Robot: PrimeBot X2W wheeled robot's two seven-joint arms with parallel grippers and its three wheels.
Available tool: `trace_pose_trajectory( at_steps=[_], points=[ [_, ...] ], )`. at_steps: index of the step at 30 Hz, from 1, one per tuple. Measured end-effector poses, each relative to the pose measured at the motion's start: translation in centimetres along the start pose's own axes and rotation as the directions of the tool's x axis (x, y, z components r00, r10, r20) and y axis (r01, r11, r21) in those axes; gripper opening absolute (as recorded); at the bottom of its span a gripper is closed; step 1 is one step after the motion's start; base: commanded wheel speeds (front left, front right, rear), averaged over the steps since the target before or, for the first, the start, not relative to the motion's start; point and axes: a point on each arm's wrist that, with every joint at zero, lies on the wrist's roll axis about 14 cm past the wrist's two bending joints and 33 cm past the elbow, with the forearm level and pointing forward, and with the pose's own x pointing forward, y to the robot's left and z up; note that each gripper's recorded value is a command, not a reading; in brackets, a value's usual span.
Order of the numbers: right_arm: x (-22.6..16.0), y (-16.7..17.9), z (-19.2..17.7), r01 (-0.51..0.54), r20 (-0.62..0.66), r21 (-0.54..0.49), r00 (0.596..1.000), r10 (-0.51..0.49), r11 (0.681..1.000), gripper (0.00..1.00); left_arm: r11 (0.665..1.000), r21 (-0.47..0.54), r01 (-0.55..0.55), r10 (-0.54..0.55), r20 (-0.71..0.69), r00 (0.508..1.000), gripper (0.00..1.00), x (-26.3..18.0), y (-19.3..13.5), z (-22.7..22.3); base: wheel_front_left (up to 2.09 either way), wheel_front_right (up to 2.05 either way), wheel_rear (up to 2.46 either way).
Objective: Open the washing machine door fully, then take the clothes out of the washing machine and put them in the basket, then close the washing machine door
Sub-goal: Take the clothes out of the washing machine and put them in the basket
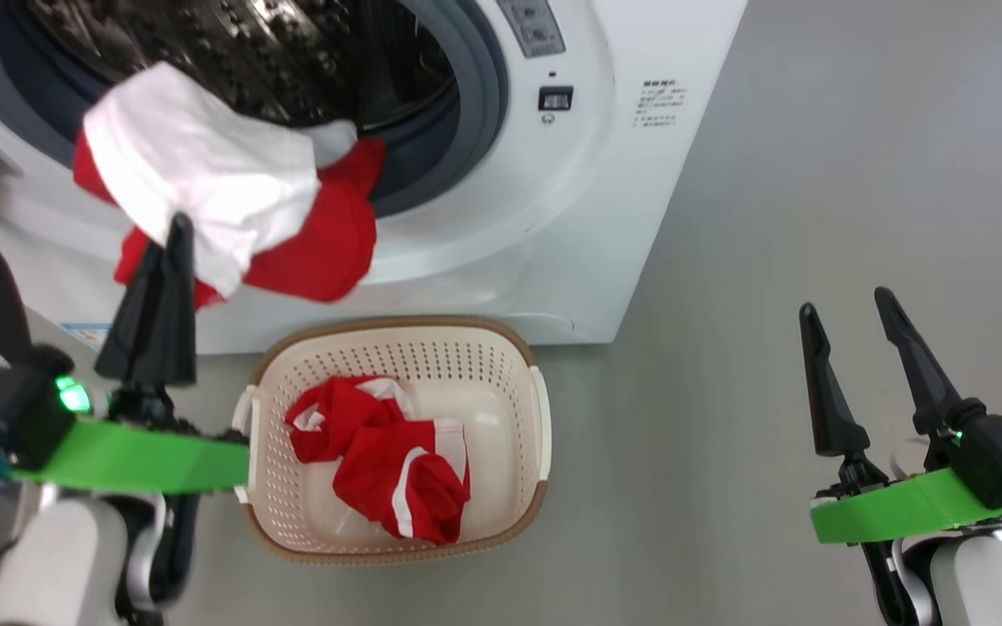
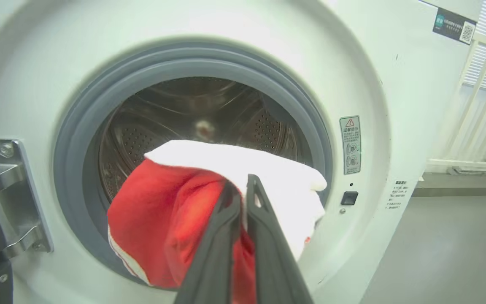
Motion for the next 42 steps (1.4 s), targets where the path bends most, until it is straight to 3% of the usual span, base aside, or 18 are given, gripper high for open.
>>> trace_pose_trajectory(
  at_steps=[8,15,25,35,42],
  points=[
    [-0.5,0.7,0.8,-0.018,0.020,0.003,1.000,0.018,1.000,1.00,1.000,-0.009,0.000,0.001,0.047,0.999,0.00,-2.6,-1.2,3.1,0.00,0.00,0.00],
    [-0.4,1.1,1.3,-0.029,0.031,0.005,0.999,0.029,1.000,1.00,0.999,-0.025,-0.022,0.023,0.015,1.000,0.00,-4.2,-1.4,2.7,0.00,0.00,0.00],
    [-0.1,0.7,-0.3,-0.021,-0.009,0.006,1.000,0.021,1.000,1.00,0.992,-0.093,-0.080,0.059,-0.209,0.976,0.00,-5.5,-0.9,-5.0,0.00,0.00,0.00],
    [0.6,-0.2,-2.0,0.002,-0.045,0.002,0.999,-0.002,1.000,1.00,0.975,-0.167,-0.147,0.058,-0.444,0.894,0.00,-6.1,-0.7,-14.2,0.00,0.00,0.00],
    [1.3,-0.8,-3.2,0.016,-0.068,0.004,0.998,-0.016,1.000,1.00,0.964,-0.197,-0.181,0.031,-0.589,0.807,0.00,-6.1,-1.4,-20.5,0.00,0.00,0.00]
  ],
)
